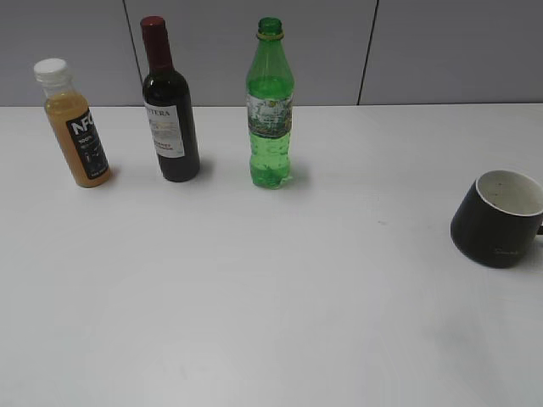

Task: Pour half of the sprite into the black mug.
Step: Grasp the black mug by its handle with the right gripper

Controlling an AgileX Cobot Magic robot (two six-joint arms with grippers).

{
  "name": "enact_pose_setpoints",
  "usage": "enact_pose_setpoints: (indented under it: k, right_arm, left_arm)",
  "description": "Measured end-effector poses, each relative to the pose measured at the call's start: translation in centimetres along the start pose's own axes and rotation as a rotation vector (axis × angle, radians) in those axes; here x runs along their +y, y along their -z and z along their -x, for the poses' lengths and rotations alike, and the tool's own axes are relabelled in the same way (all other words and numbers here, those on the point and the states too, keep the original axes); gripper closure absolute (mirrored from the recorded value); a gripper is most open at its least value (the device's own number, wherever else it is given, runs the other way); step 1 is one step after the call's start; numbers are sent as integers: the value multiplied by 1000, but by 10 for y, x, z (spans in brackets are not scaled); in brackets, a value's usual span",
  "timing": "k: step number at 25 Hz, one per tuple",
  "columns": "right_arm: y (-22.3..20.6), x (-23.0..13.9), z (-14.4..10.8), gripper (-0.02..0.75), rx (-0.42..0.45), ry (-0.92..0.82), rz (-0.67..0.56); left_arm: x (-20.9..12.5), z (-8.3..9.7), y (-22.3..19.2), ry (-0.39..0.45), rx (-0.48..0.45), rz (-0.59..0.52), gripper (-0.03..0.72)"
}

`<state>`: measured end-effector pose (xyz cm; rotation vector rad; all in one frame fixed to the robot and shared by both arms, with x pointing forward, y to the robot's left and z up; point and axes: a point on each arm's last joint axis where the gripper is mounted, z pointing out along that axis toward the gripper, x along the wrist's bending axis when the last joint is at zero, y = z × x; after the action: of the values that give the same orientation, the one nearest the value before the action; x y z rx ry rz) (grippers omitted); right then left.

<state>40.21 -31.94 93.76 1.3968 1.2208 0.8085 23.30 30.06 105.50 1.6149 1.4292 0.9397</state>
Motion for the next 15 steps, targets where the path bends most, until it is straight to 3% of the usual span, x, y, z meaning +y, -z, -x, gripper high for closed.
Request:
enact_pose_setpoints:
  k: [7, 15]
  right_arm:
    - [-21, 6, 6, 186, 61, -8, -18]
    - [-40, -15, 4, 186, 131, -45, -7]
  left_arm:
    - [0, 0, 0, 0, 0, 0, 452]
    - [0, 0, 0, 0, 0, 0, 452]
